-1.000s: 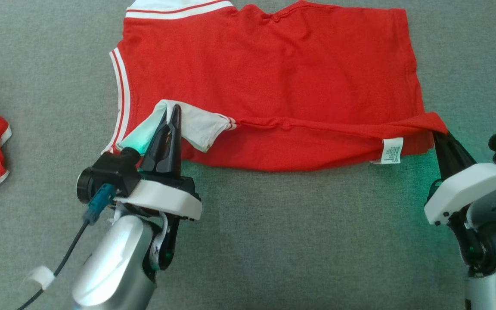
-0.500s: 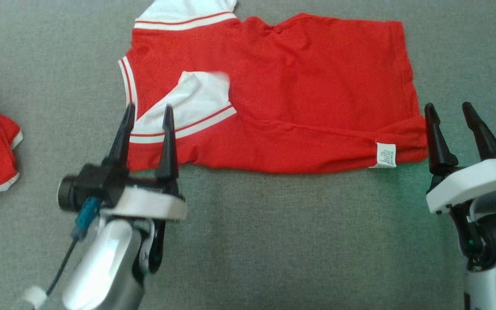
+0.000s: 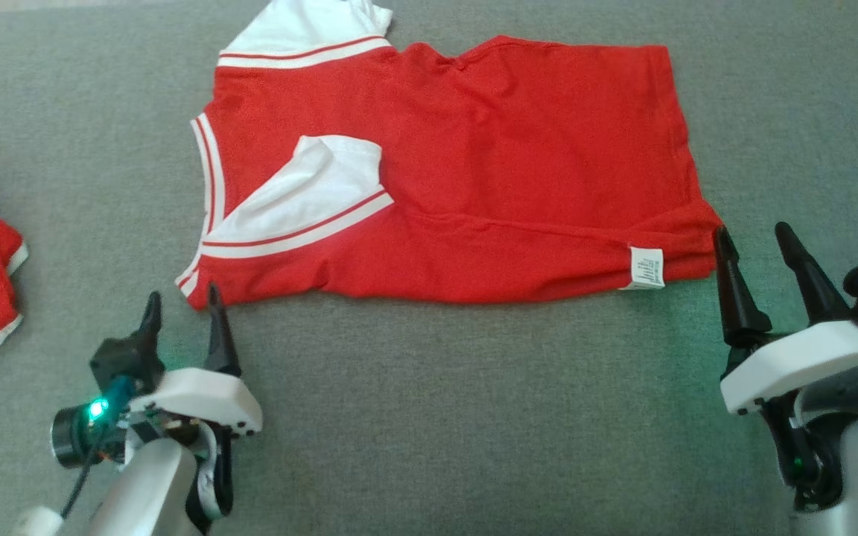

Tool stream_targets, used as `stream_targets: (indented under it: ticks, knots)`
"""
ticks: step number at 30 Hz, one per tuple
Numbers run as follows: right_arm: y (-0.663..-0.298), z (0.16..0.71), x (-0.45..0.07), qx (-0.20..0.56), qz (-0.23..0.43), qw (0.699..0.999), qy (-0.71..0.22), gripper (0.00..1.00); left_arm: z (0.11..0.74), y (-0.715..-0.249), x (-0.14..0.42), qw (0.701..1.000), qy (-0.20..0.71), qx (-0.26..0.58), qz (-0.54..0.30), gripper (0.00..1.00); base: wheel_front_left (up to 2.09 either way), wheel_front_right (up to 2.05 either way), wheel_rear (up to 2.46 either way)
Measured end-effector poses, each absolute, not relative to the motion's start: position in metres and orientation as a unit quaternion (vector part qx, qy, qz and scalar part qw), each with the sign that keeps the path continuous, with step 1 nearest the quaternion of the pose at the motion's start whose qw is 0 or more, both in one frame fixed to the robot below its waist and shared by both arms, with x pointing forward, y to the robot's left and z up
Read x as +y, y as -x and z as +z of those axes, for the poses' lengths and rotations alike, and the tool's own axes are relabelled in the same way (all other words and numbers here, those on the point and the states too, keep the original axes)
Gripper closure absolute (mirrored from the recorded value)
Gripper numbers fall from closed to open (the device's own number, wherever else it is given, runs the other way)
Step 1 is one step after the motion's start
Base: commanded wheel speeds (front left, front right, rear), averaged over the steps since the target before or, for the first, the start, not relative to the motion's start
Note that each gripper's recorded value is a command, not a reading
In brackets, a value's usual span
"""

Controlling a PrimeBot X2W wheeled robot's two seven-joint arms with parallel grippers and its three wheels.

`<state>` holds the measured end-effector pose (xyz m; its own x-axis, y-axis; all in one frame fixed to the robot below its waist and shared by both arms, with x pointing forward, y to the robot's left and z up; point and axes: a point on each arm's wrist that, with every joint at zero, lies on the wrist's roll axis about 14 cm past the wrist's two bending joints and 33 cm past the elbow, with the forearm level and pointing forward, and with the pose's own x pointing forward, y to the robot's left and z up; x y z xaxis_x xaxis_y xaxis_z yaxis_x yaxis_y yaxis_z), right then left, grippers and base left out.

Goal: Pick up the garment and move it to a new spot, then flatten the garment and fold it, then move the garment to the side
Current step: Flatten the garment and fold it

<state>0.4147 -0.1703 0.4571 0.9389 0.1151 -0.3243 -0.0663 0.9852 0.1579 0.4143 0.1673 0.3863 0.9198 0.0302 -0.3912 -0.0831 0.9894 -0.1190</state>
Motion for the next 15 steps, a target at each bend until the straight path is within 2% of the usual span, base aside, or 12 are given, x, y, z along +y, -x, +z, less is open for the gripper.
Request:
stream_targets:
  ticks: [7, 8, 10, 15]
  knots:
    - [-0.412, 0.450, -0.175, 0.176, 0.038, 0.981, -0.072, 0.00, 0.361, -0.420, 0.162, 0.962, 0.095, 0.252, 0.034, 0.00, 0.00, 0.00, 0.00]
    - [-0.411, 0.449, -0.176, 0.178, 0.036, 0.981, -0.072, 0.00, 0.360, -0.423, 0.160, 0.961, 0.106, 0.253, 0.031, 0.04, 0.00, 0.00, 0.00]
    - [-0.411, 0.446, -0.180, 0.180, 0.031, 0.981, -0.072, 0.00, 0.360, -0.430, 0.156, 0.959, 0.120, 0.255, 0.024, 1.00, 0.00, 0.00, 0.00]
    - [-0.405, 0.428, -0.191, 0.205, 0.012, 0.976, -0.077, 0.00, 0.357, -0.438, 0.149, 0.956, 0.134, 0.260, 0.011, 1.00, 0.00, 0.00, 0.00]
